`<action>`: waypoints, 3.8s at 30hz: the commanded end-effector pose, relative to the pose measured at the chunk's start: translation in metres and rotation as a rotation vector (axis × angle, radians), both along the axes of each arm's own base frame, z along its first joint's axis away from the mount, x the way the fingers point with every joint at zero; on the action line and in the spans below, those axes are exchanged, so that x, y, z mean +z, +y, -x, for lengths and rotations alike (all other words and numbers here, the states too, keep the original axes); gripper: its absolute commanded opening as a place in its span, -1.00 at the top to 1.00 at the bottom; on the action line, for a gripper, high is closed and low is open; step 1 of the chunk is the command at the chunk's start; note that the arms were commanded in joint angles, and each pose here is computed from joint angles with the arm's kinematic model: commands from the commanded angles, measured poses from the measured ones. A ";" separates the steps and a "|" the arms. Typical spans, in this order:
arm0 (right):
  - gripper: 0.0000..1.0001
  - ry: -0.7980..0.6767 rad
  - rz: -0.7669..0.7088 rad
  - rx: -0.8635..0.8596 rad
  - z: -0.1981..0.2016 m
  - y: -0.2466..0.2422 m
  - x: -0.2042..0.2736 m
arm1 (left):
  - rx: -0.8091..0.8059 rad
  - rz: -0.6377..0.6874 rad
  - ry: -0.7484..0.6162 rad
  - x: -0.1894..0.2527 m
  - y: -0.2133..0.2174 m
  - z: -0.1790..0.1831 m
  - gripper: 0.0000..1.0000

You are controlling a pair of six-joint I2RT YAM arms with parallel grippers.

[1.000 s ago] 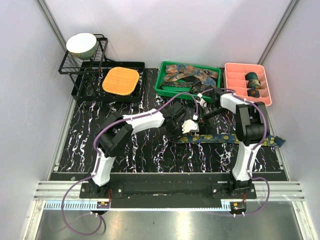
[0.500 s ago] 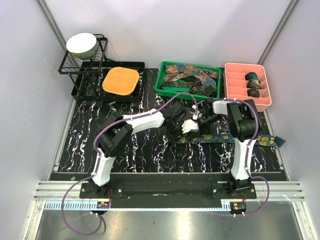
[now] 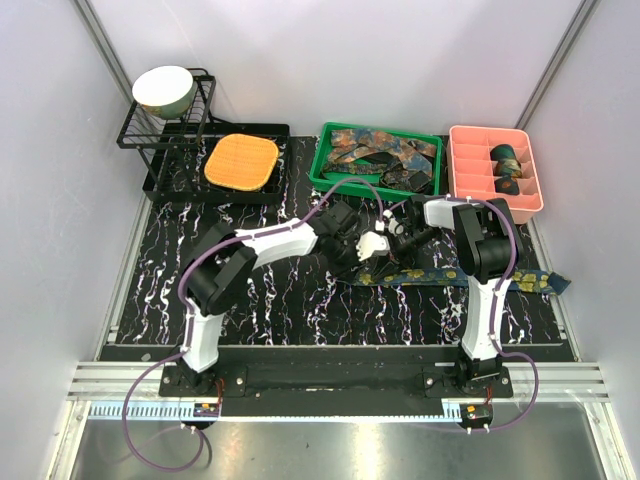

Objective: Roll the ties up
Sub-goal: Roll the tie at the center of the board.

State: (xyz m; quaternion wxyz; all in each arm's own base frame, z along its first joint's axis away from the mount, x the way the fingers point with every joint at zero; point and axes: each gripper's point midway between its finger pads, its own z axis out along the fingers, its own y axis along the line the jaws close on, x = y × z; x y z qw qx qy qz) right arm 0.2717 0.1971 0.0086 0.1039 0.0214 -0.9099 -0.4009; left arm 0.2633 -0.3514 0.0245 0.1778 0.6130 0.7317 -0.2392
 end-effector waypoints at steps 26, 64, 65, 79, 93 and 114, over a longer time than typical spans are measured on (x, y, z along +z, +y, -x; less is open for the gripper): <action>0.77 -0.003 0.224 0.007 -0.005 -0.027 -0.046 | -0.113 -0.185 -0.018 -0.031 0.038 0.014 0.94; 0.48 -0.149 -0.272 -0.094 -0.005 0.064 0.019 | -0.059 -0.240 0.058 -0.047 0.035 0.024 0.89; 0.56 -0.151 -0.276 -0.094 -0.005 0.063 0.020 | -0.056 -0.241 0.059 -0.047 0.035 0.024 0.89; 1.00 -0.106 -0.086 -0.077 0.006 0.044 -0.014 | -0.018 -0.234 0.067 -0.049 0.034 0.021 0.52; 1.00 -0.048 0.203 -0.026 0.005 0.011 -0.059 | 0.159 0.436 -0.002 0.008 0.026 -0.013 -0.64; 1.00 -0.030 0.252 0.013 0.010 0.003 -0.064 | 0.001 0.616 -0.139 0.003 -0.016 -0.013 0.01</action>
